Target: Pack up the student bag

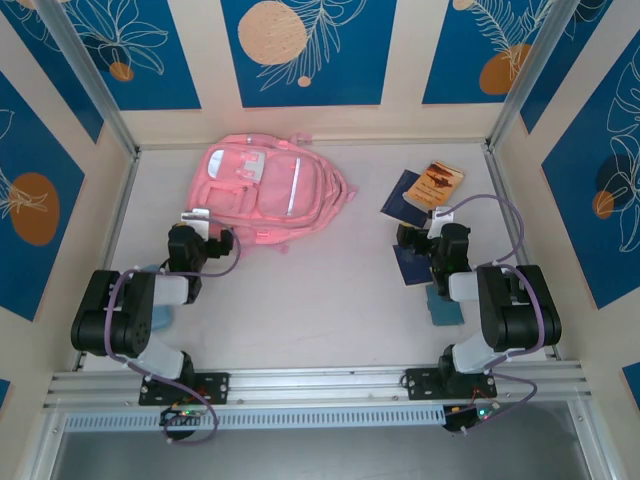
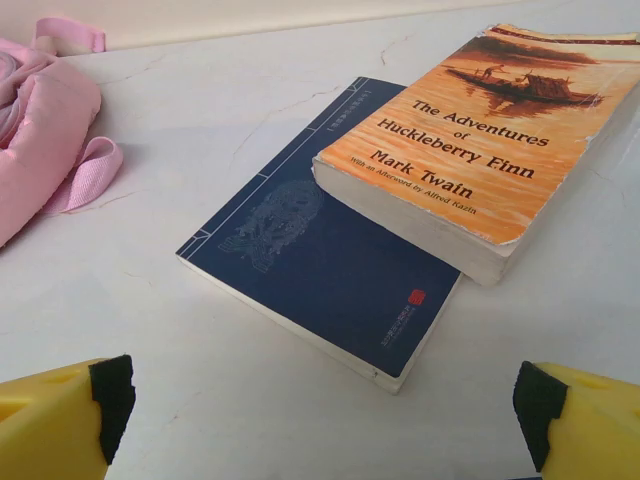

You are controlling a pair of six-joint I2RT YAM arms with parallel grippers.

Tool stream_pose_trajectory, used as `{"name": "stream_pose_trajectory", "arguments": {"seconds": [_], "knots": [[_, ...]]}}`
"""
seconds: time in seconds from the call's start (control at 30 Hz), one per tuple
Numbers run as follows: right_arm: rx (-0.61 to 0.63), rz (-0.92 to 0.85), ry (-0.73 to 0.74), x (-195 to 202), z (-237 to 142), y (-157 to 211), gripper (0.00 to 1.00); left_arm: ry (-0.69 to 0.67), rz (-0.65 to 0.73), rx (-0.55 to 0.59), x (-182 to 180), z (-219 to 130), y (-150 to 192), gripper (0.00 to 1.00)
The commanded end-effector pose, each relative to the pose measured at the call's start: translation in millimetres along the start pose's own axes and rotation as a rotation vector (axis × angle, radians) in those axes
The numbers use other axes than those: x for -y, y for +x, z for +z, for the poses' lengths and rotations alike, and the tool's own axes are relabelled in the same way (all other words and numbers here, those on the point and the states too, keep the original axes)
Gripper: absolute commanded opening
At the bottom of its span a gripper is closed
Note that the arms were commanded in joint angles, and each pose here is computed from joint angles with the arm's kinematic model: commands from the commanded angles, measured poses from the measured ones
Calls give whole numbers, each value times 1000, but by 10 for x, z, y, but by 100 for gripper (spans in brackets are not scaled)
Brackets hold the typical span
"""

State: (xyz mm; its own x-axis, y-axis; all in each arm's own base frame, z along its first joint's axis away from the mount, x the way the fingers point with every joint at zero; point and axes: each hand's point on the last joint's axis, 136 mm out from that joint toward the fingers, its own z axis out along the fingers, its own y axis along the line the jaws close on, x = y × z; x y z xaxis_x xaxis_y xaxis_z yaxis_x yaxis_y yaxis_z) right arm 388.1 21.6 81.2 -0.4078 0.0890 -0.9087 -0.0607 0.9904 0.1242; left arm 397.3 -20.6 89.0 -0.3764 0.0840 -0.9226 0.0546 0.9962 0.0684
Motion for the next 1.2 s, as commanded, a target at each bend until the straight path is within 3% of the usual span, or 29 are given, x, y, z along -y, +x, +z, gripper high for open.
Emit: {"name": "stream_pose_trajectory", "arguments": {"seconds": [0.0, 0.77, 0.97, 1.17], "knots": [[34, -10, -13, -19, 25, -137, 99, 19, 11, -4, 39, -2, 18, 100], [58, 3, 18, 30, -27, -207, 99, -1, 4, 7, -1, -52, -67, 100], [72, 48, 102, 129, -270, -442, 99, -106, -43, -57, -205, -256, -261, 100], [76, 122, 18, -155, -555, -766, 99, -95, -171, -180, -191, -525, -442, 100]]}}
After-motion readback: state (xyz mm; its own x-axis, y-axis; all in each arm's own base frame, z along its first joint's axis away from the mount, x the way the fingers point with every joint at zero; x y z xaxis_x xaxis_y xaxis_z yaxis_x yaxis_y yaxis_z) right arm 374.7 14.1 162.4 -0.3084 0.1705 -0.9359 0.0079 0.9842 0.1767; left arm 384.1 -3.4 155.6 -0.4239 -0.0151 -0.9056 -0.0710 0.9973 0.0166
